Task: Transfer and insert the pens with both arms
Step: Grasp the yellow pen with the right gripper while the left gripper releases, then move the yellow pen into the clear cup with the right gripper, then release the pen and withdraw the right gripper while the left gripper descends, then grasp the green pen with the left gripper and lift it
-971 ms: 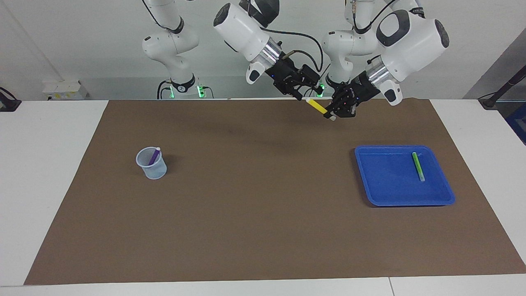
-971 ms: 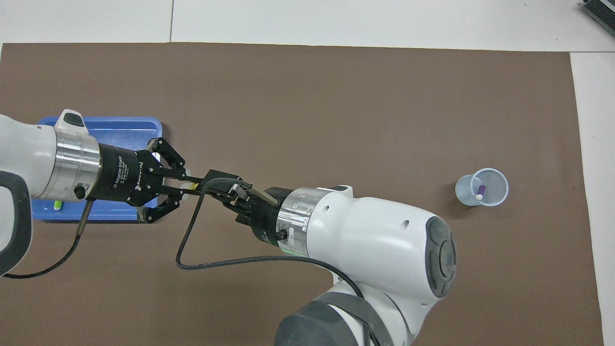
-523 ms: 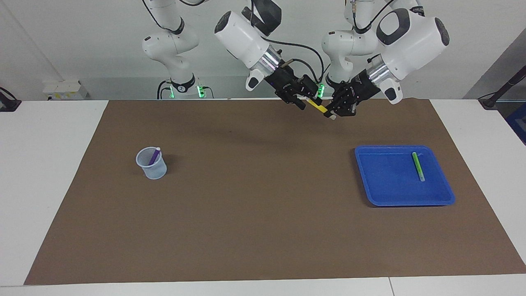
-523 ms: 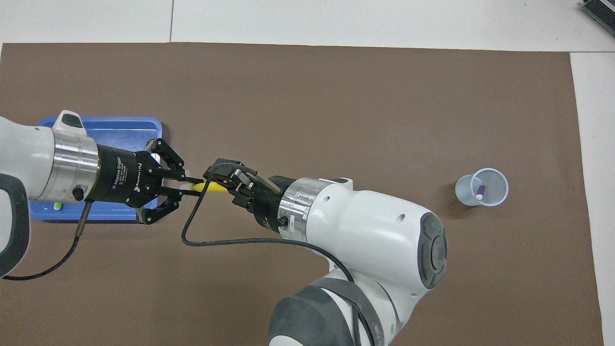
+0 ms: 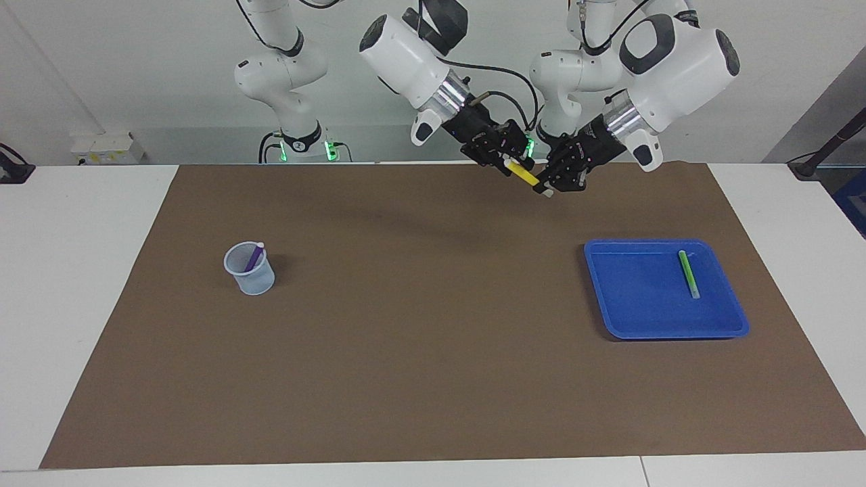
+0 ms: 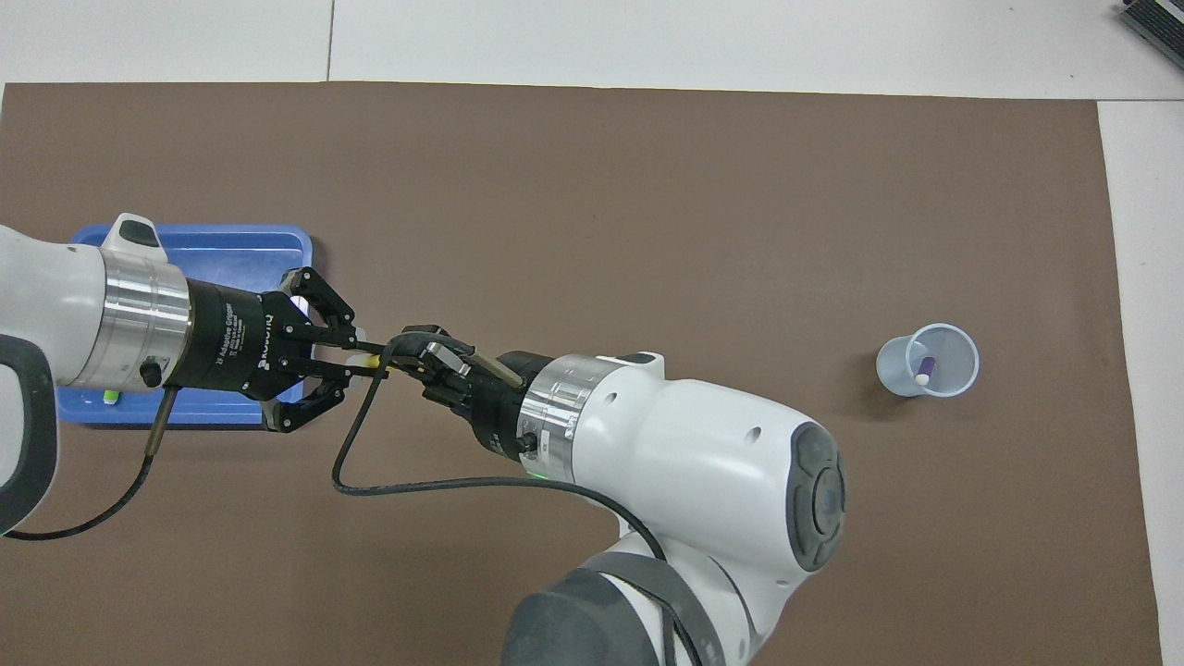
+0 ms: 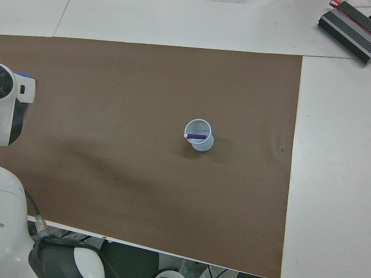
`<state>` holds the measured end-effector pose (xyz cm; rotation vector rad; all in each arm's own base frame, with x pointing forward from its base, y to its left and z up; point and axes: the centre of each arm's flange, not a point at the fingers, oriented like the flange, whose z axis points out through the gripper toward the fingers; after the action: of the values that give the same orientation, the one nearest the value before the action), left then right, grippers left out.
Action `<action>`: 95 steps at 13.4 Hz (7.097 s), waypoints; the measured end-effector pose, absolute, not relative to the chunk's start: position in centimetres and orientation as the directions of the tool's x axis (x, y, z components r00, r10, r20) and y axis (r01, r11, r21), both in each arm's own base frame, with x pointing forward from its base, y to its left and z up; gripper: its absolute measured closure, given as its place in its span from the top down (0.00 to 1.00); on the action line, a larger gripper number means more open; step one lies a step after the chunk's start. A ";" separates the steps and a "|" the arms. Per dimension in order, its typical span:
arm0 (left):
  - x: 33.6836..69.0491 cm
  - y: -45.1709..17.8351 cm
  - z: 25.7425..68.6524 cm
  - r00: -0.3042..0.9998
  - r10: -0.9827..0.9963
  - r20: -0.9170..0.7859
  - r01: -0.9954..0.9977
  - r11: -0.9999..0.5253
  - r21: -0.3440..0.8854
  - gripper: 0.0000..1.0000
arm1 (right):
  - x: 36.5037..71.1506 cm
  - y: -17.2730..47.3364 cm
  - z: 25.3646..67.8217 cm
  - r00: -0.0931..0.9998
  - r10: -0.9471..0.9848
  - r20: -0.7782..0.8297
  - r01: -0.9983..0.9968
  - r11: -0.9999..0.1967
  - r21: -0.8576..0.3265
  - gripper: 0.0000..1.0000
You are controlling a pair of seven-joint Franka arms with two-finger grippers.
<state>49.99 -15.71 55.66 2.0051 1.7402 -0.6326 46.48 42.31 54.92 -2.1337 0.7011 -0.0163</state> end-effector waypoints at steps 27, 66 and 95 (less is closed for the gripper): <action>50.7 -7.7 55.4 0.347 0.754 -0.558 0.937 -0.309 0.165 1.00 | 51.7 33.0 51.1 0.957 -0.257 -0.134 -0.285 -0.752 -0.594 0.19; 58.5 17.4 31.7 0.997 -0.023 0.073 -0.025 -1.000 0.016 1.00 | 55.6 5.1 46.0 0.661 0.750 0.016 0.749 -0.660 -0.056 1.00; 59.8 16.5 31.8 0.998 0.065 -0.017 0.066 -0.997 0.051 0.17 | 52.2 23.6 48.6 0.931 -0.302 -0.207 -0.365 -0.813 -0.454 1.00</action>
<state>59.85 16.49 31.79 3.0883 0.1016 -0.0232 52.19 23.56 48.62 -2.5861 0.4779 0.1703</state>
